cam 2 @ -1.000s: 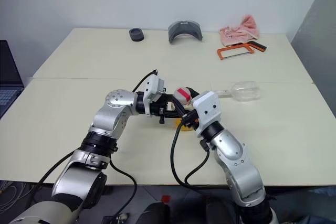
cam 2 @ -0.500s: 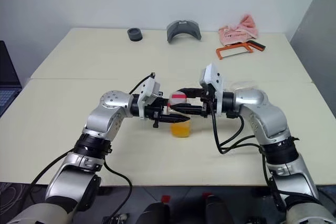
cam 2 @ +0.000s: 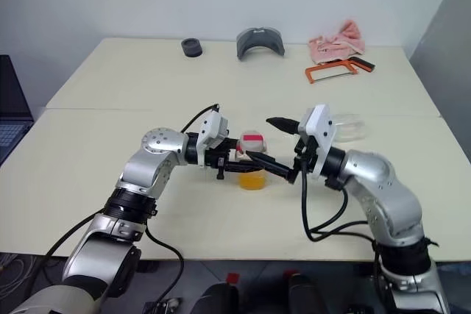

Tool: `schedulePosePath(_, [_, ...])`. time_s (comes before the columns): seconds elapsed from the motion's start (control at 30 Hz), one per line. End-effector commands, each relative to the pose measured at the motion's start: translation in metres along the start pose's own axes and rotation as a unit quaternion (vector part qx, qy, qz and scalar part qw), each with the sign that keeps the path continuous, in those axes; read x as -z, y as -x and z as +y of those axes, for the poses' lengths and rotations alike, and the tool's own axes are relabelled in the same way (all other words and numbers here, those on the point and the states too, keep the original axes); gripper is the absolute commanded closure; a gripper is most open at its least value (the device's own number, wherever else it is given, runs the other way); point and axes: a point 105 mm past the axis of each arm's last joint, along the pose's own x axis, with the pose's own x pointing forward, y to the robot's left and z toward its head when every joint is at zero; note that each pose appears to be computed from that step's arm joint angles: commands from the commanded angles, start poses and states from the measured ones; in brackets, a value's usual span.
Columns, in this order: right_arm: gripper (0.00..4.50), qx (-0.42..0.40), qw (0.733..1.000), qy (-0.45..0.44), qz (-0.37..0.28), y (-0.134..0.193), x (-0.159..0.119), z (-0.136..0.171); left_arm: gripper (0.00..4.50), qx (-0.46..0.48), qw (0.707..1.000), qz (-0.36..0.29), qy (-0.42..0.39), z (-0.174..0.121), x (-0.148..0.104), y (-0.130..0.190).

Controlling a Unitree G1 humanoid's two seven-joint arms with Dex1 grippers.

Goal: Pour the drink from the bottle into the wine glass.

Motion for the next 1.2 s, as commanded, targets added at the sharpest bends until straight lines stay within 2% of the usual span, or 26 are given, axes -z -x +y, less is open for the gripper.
schedulePosePath(0.03, [0.19, 0.093, 0.994, 0.042, -0.038, -0.005, -0.021, 0.003, 2.71, -0.02, 0.999, -0.022, -0.026, 0.009, -0.014, -0.001])
schedulePosePath(0.13, [0.19, 0.168, 0.983, 0.056, -0.045, -0.009, -0.018, 0.006, 2.71, -0.024, 0.999, -0.026, -0.022, 0.011, -0.013, -0.005])
schedulePosePath(0.33, [0.19, 0.179, 0.983, 0.02, -0.037, -0.017, -0.007, 0.029, 2.71, -0.025, 0.999, -0.03, -0.023, 0.014, -0.013, -0.011])
schedulePosePath(0.73, [0.19, 0.255, 0.966, 0.012, -0.034, -0.017, 0.001, 0.012, 2.71, -0.03, 0.999, -0.035, -0.029, 0.018, -0.014, -0.015])
schedulePosePath(0.93, [0.19, 0.261, 0.965, 0.002, -0.028, -0.019, 0.007, 0.009, 2.71, -0.031, 0.998, -0.034, -0.031, 0.019, -0.015, -0.014])
schedulePosePath(1.03, [0.79, 0.263, 0.964, 0.003, -0.031, -0.019, 0.006, 0.008, 2.71, -0.03, 0.998, -0.034, -0.032, 0.019, -0.015, -0.014])
schedulePosePath(1.2, [2.45, 0.255, 0.966, 0.011, -0.034, -0.02, 0.005, 0.009, 2.71, -0.027, 0.999, -0.034, -0.033, 0.019, -0.015, -0.014])
